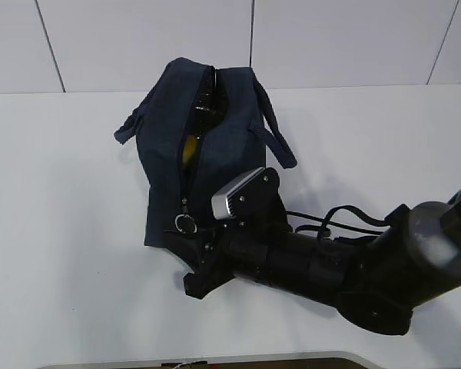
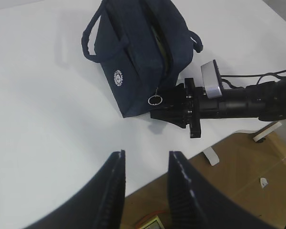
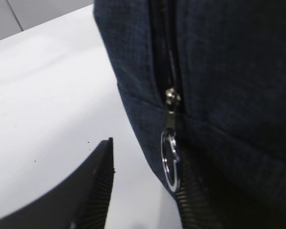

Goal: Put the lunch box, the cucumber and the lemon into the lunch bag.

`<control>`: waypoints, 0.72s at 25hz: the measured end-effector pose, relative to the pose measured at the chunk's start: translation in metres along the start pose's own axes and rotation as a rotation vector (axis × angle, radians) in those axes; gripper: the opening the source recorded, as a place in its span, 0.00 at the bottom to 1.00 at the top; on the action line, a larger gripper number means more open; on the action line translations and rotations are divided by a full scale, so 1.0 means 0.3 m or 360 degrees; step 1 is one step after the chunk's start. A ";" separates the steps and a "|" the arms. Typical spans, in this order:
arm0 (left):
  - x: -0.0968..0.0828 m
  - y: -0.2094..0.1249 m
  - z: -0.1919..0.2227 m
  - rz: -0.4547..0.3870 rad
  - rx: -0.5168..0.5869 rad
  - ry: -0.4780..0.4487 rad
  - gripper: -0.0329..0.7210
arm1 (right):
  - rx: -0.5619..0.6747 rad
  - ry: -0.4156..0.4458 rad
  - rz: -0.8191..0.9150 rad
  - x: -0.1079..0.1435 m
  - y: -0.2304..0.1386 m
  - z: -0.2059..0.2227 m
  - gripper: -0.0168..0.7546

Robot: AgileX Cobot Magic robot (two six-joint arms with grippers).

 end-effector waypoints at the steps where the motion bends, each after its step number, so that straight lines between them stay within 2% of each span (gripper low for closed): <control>1: 0.000 0.000 0.000 0.0000 0.0000 0.0000 0.33 | -0.0001 -0.0002 0.0002 -0.001 0.001 0.000 0.42; 5: 0.000 0.000 0.000 0.0000 0.0000 0.0000 0.33 | -0.0004 -0.0007 0.0005 -0.003 0.002 0.000 0.33; 12: 0.000 0.000 0.000 0.0000 0.0000 0.0000 0.33 | -0.0008 -0.0019 0.0016 -0.009 0.001 0.001 0.27; 18: -0.001 0.001 0.000 -0.0001 -0.0002 -0.0003 0.33 | -0.0009 -0.0029 0.0048 -0.013 0.001 0.001 0.05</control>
Point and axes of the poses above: a point on each arm's last joint axis where the gripper is mounted, z pointing out along that axis toward the gripper, x along the wrist's bending axis when the last joint is at zero, y = z × x, the point moved 10 cm from there along z, pointing out along that axis toward the gripper, and after that the axes turned 15 degrees about z, right-handed, at the moved point
